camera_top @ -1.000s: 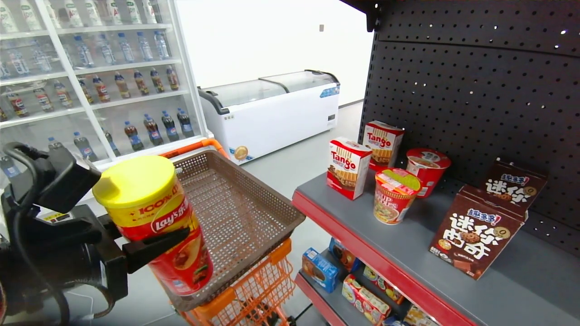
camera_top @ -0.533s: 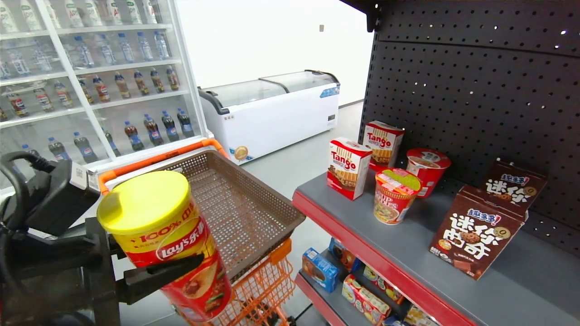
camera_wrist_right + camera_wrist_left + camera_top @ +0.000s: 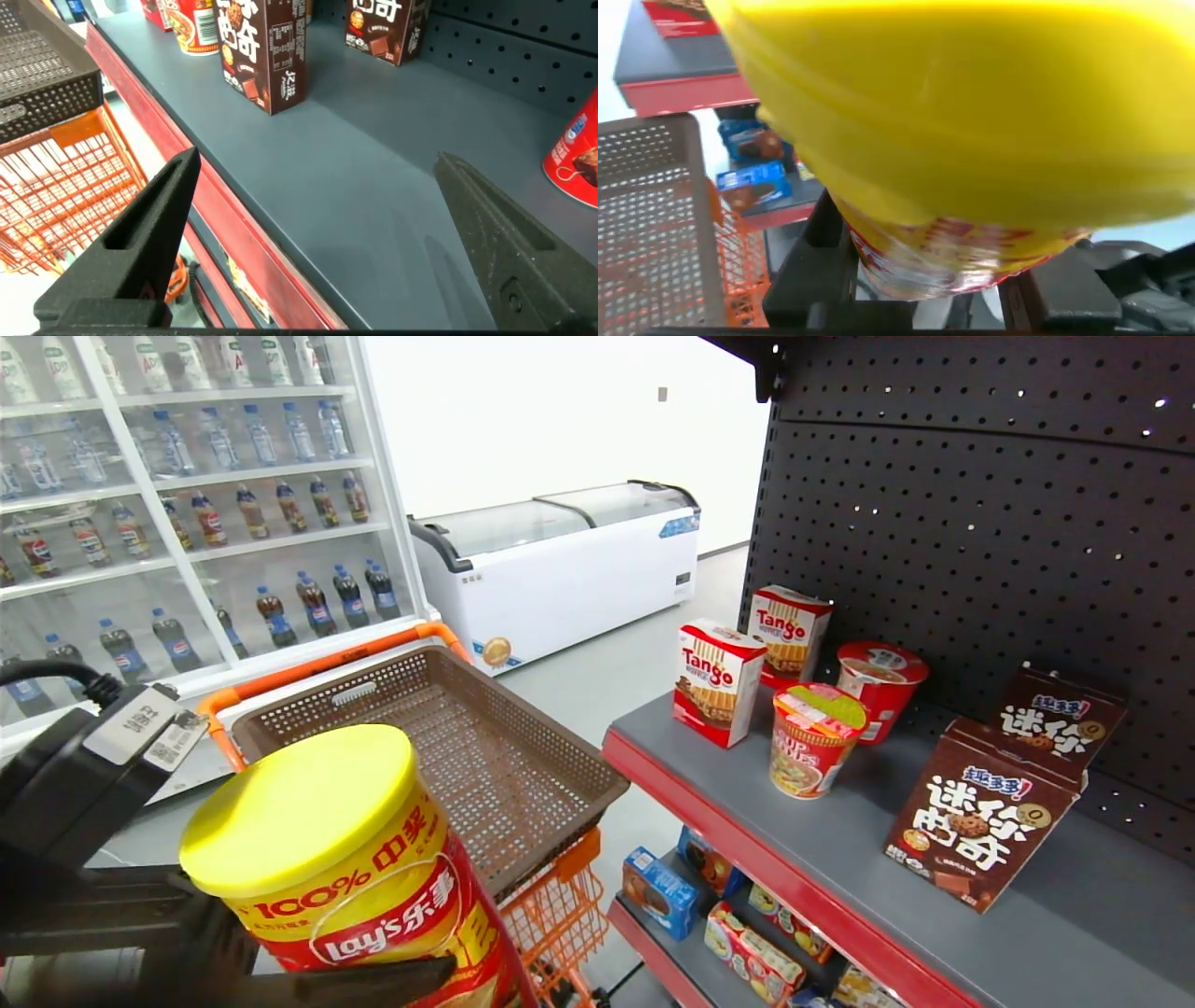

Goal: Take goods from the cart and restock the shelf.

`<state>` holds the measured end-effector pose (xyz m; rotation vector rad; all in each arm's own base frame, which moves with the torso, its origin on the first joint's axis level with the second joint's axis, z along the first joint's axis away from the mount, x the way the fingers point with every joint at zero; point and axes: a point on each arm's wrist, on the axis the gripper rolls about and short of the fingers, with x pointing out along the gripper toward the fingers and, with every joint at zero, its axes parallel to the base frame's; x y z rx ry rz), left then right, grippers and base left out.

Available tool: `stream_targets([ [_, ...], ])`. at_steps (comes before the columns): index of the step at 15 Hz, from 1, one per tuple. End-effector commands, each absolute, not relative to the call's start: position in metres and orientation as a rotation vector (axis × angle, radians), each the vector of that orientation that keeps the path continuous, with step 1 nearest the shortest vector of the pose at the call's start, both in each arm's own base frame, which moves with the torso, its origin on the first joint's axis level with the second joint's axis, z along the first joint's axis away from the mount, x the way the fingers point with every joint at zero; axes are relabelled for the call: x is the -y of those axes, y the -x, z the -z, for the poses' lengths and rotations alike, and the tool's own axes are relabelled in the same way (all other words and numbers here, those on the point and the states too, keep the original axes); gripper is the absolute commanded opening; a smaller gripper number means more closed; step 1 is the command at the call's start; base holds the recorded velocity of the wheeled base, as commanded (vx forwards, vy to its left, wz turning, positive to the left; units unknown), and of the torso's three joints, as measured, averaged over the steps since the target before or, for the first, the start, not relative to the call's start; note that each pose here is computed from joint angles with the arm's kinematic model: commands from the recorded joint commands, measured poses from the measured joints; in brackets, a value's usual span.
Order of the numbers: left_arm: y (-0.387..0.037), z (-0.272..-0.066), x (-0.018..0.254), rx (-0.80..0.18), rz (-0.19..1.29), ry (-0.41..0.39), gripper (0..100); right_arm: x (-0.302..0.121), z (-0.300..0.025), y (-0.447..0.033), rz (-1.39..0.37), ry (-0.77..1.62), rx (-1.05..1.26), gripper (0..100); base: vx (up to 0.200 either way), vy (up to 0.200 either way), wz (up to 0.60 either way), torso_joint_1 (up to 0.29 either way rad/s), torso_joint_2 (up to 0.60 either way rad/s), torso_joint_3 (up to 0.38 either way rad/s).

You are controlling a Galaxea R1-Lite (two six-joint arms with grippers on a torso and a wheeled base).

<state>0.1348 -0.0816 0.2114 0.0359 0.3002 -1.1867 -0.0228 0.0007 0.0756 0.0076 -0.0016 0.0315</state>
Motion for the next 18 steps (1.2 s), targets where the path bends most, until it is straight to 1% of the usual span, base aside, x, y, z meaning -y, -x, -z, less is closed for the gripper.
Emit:
stream_targets([
  [1,-0.1343,-0.2089,0.0824,-0.309,1.211,-0.033,0,-0.0007,-0.0756,0.0228,-0.032,-0.008,0.001,100,0.0,0.0,0.0,0.0,0.0,0.0],
  [3,-0.1335,-0.2085,0.0829,-0.309,1.261,-0.022,0,-0.0007,-0.0756,0.0228,-0.032,-0.008,0.001,100,0.0,0.0,0.0,0.0,0.0,0.0],
  [6,-0.1331,-0.207,0.0832,-0.314,1.277,-0.02,0,-0.0007,-0.0756,0.0228,-0.032,-0.008,0.001,100,0.0,0.0,0.0,0.0,0.0,0.0],
  [10,-0.1339,-0.2065,0.0831,-0.318,1.272,-0.018,0,-0.0007,-0.0756,0.0228,-0.032,-0.008,0.001,100,0.0,0.0,-0.6,0.0,0.0,0.006],
  [18,-0.1342,-0.2021,0.0819,-0.337,1.262,-0.013,0,-0.0007,-0.0756,0.0228,-0.032,-0.008,0.001,100,0.0,0.0,0.0,0.0,0.0,0.0],
])
